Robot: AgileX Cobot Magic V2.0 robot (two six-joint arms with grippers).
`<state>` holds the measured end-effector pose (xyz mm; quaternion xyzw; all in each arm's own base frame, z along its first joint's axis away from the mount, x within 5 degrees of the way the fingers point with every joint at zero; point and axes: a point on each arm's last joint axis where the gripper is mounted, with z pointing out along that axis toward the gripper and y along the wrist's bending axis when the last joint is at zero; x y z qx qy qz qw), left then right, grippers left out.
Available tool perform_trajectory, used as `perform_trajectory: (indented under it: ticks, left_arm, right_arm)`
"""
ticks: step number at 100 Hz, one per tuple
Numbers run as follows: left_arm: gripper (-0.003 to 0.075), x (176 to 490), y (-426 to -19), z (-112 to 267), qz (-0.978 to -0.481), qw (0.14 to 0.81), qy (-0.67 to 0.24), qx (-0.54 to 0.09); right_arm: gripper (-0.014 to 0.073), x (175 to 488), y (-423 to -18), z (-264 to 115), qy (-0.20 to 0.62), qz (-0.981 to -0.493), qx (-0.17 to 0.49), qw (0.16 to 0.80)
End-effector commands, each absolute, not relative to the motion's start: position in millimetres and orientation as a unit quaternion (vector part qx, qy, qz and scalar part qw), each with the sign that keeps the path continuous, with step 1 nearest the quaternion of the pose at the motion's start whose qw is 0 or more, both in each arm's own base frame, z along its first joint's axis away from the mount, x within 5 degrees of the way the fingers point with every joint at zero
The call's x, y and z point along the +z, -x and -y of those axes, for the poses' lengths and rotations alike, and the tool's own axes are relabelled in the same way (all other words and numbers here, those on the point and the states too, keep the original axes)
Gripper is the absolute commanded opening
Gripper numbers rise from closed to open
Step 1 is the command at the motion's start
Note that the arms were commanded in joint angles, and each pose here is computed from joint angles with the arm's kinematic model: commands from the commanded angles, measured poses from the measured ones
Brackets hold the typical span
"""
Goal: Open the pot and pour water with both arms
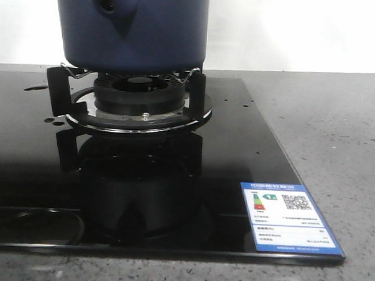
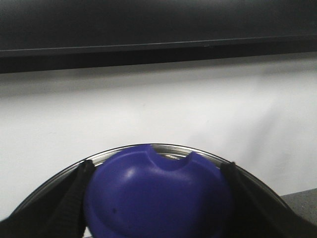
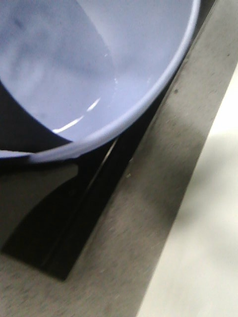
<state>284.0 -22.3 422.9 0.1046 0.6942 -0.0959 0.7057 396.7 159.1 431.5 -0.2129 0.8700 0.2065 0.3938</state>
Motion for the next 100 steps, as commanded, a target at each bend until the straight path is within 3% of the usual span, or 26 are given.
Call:
perform_trajectory:
  ticks: [1, 44, 69, 100]
  left_arm:
    - [0.0327, 447.5, -271.8, 22.4, -0.665, 0.733, -0.091, -0.111]
    - [0.0327, 447.4, -272.0, 21.8, -0.666, 0.733, -0.088, -0.108]
    - [0.0327, 447.4, -272.0, 21.6, -0.666, 0.733, -0.088, -0.107]
    - [0.0327, 447.4, -272.0, 21.6, -0.666, 0.733, -0.088, -0.107]
  right_arm:
    - [-0.0041, 471.7, -387.0, -163.8, 0.201, -0.813, 0.233, 0.494]
    - [-0.0041, 464.5, -382.8, -192.4, 0.217, -0.729, 0.21, 0.614]
    - [-0.0041, 456.2, -366.4, -197.4, 0.174, -0.661, 0.186, 0.706]
    - [-0.0041, 433.5, -350.5, -201.3, 0.144, -0.609, 0.16, 0.763]
